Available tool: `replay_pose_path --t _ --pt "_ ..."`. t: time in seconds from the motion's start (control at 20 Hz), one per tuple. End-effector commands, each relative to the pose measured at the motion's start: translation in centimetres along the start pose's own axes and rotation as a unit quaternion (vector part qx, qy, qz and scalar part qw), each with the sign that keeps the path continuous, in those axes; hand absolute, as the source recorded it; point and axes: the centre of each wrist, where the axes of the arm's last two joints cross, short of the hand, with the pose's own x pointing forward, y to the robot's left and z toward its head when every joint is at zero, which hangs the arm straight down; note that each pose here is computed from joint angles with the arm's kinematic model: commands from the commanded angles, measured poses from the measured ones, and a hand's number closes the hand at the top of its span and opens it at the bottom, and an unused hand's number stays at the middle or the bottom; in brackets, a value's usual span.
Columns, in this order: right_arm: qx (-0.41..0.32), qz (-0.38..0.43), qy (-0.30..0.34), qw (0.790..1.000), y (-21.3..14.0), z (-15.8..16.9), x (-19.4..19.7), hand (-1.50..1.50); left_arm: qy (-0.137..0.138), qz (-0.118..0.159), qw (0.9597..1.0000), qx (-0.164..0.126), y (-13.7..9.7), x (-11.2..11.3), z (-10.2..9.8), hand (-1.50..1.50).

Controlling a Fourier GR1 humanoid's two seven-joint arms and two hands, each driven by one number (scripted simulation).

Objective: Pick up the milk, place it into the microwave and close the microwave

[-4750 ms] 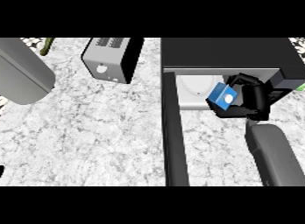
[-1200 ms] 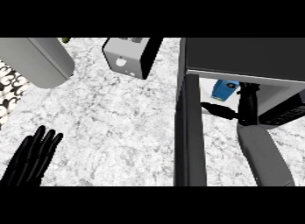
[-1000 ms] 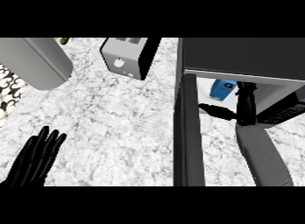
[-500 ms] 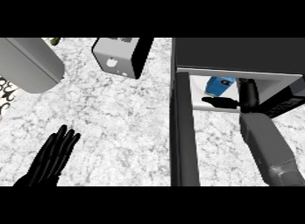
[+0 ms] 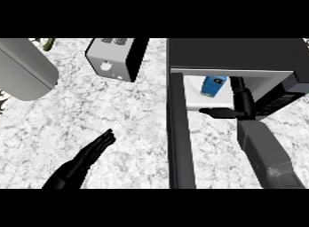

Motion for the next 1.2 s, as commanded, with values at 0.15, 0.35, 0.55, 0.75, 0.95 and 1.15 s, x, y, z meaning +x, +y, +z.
replay_pose_path --t 0.15,0.35,0.55,0.75,0.95,1.15 --pt "0.011 -0.005 0.002 1.000 -3.7 4.2 -1.8 -1.50 0.010 -0.025 0.9975 -0.065 0.9 -1.3 -1.6 1.50" --pt "0.021 -0.037 -0.012 0.999 -2.2 5.6 -1.2 -1.50 0.035 -0.019 0.9955 -0.086 -1.8 -2.0 -2.2 1.50" --pt "0.022 -0.024 -0.015 0.999 -4.8 9.8 -1.3 -1.50 0.050 -0.041 0.9935 -0.093 -2.6 -4.6 -2.3 1.50" --pt "0.028 -0.019 -0.015 0.999 -4.6 10.9 -0.3 -1.50 0.081 -0.072 0.9809 -0.161 -5.1 -6.8 -5.6 1.50" --pt "0.019 -0.012 -0.021 1.000 -7.1 14.5 1.7 -1.50 0.095 -0.063 0.9745 -0.193 -7.7 -7.6 -6.1 1.50" --pt "0.026 -0.013 -0.032 0.999 -8.7 16.7 4.9 -1.50 0.106 -0.050 0.9694 -0.216 -9.5 -8.3 -7.8 1.50"
